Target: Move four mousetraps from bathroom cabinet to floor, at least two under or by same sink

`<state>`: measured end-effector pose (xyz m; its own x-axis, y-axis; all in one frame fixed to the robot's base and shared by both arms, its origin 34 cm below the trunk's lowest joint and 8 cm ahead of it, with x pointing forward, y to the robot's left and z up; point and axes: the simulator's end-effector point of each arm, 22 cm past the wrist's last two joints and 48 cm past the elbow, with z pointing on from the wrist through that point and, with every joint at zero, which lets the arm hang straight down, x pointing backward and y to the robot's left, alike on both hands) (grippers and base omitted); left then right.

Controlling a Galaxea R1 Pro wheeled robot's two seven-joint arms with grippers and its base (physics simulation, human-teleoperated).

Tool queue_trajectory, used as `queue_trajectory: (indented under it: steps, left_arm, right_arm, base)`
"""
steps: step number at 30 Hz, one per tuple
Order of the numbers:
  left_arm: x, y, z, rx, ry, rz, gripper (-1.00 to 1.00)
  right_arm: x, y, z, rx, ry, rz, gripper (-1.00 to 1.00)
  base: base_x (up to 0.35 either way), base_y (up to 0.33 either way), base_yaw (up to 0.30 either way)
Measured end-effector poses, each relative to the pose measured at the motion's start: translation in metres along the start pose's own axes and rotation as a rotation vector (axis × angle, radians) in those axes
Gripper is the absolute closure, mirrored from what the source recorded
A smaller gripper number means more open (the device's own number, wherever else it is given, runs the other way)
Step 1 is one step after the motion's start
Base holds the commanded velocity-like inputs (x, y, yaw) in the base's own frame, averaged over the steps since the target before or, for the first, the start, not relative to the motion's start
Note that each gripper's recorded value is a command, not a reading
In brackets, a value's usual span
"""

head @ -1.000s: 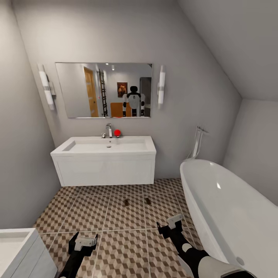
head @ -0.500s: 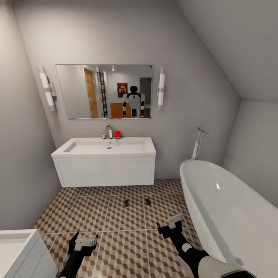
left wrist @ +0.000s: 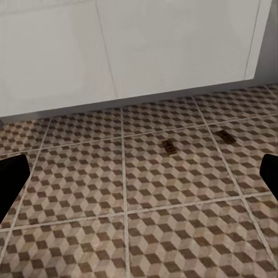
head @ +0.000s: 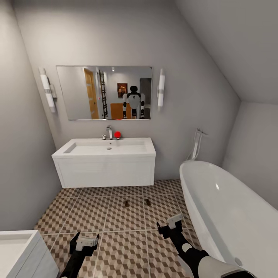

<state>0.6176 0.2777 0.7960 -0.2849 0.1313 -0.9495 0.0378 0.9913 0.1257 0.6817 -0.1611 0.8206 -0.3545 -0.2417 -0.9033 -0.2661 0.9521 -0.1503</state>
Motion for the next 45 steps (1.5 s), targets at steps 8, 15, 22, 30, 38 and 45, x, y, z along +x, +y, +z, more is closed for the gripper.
queue_trajectory:
  steps: [8,15,22,30,38,45]
  left_arm:
    - [-0.007,0.0,-0.005,0.0,0.0,0.0,-1.0]
    - [-0.012,0.0,-0.009,0.001,0.0,-0.001,-1.0]
    - [-0.017,0.001,-0.013,0.001,0.001,-0.002,-1.0]
    - [-0.023,0.001,-0.017,0.002,0.001,-0.001,-1.0]
    - [-0.027,0.002,-0.022,0.002,0.002,-0.001,-1.0]
    - [-0.03,0.003,-0.026,0.002,0.002,-0.001,-1.0]
  right_arm:
    - [-0.006,0.0,-0.005,0.0,0.0,0.0,-1.0]
    - [-0.011,-0.001,-0.01,-0.001,0.0,0.0,-1.0]
    - [-0.016,-0.001,-0.014,-0.001,0.001,0.0,-1.0]
    - [-0.02,-0.001,-0.02,-0.001,0.001,0.0,-1.0]
    - [-0.025,-0.001,-0.025,-0.001,0.001,0.0,-1.0]
    - [-0.028,-0.001,-0.029,-0.001,0.001,0.0,-1.0]
  base:
    - [0.0,0.0,0.0]
    - [0.0,0.0,0.0]
    - [0.0,0.0,0.0]
    - [0.0,0.0,0.0]
    - [0.0,0.0,0.0]
    - [0.0,0.0,0.0]
